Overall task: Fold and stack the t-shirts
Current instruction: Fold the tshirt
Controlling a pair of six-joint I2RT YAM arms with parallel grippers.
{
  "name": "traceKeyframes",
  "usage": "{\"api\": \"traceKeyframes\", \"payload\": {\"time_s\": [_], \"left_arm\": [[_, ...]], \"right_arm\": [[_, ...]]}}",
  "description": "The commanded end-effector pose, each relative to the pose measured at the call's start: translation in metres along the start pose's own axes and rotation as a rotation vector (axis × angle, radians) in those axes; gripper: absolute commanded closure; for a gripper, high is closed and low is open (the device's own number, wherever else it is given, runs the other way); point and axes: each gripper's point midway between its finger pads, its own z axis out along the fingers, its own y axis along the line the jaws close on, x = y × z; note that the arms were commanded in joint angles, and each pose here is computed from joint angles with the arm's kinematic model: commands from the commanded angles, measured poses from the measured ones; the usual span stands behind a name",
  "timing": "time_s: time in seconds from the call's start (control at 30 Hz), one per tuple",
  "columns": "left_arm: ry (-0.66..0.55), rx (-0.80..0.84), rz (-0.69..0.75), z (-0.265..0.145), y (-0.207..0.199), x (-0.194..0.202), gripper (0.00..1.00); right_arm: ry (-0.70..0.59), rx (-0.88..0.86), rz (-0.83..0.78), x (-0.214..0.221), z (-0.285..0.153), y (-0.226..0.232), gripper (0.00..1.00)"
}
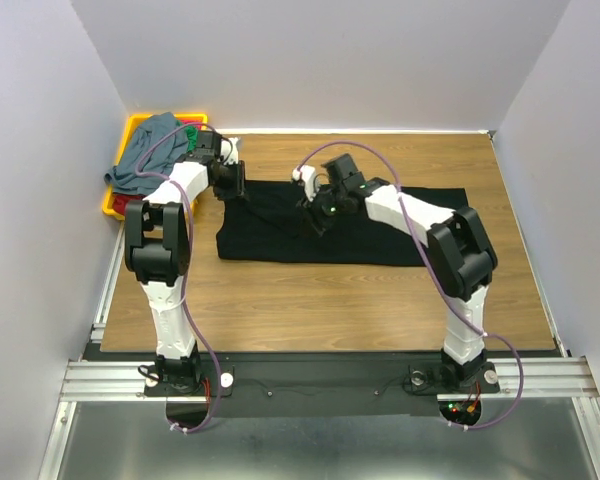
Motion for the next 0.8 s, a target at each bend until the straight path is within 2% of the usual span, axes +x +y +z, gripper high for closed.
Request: {"api": "traceKeyframes", "payload": {"time_s": [0.0,0.07,0.13,0.3,0.4,0.57,0.67,0.77], "left_arm": [[-0.148,-0.053,0.072,-0.053,-0.006,-0.039,0.57],[-0.187,-0.059,0.075,-0.06,-0.007,-0.044,0.57],[-0.194,0.0,0.087,-0.062,-0.019,-0.042,0.57],[-0.19,0.199,0.136,-0.054,-0.064,-0.034,0.73],[-0.147,0.222,0.139,-0.041,-0.076,-0.021,0.79],[-0.034,0.231,0.159,-0.009,-0.092,0.019,0.8],[0.035,0.187,0.174,0.011,-0.09,0.041,0.8],[0.07,0.139,0.181,0.022,-0.082,0.05,0.8]], "right_arm": [[-0.113,0.06,0.038,-0.036,-0.059,-0.015,0.46],[-0.101,0.098,0.07,-0.026,-0.072,-0.031,0.48],[-0.103,0.137,0.097,-0.021,-0.088,-0.045,0.49],[-0.064,0.234,0.233,0.017,-0.125,-0.085,0.58],[-0.024,0.343,0.315,0.054,-0.162,-0.127,0.6],[0.066,0.527,0.389,0.119,-0.218,-0.183,0.61],[0.136,0.571,0.428,0.154,-0.224,-0.202,0.62],[0.198,0.564,0.437,0.177,-0.218,-0.201,0.63]]}}
